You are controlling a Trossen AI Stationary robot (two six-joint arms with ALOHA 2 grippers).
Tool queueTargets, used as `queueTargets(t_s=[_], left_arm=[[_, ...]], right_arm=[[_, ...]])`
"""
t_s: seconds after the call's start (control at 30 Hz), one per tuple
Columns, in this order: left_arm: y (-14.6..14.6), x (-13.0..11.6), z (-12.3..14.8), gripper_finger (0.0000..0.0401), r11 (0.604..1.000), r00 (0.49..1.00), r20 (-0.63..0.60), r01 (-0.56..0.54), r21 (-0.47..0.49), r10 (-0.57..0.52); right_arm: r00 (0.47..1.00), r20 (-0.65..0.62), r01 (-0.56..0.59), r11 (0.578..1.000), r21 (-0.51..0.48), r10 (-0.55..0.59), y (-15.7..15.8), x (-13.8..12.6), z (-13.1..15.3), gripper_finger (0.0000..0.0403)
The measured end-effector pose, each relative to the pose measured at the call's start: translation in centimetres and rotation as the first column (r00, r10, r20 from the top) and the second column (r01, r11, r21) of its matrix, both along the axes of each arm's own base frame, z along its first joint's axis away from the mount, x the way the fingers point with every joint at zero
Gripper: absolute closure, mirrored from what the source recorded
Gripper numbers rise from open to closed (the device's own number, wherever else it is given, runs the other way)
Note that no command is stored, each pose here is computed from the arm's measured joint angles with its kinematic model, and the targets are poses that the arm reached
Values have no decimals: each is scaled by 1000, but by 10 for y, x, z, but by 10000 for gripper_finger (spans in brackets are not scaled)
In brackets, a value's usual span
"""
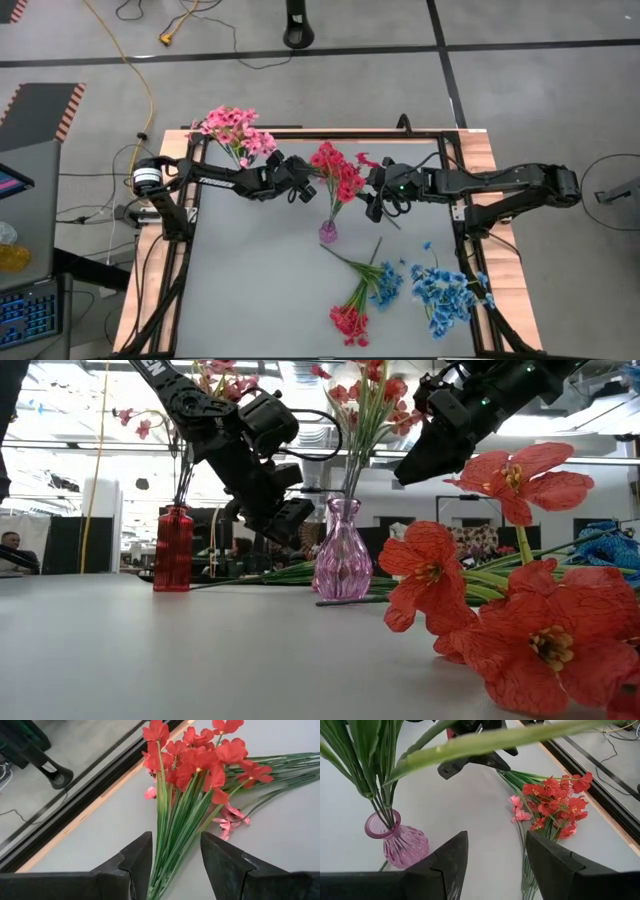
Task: Sort flowers into vase by color
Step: Put the top red flowers into the purple vase
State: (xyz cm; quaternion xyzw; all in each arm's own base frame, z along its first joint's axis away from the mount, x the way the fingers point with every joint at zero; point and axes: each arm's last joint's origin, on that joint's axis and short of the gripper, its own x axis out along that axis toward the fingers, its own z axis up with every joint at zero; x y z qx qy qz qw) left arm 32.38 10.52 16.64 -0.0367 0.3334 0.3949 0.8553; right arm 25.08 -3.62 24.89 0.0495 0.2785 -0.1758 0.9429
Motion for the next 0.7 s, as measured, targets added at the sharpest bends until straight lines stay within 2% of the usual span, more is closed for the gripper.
queueTargets(t_s=[0.7], left_arm=[[19,-6,-2,246,992,998,36,51,-111,-48]], right_arm=[[1000,0,0,1000,0,0,0,0,0,177]])
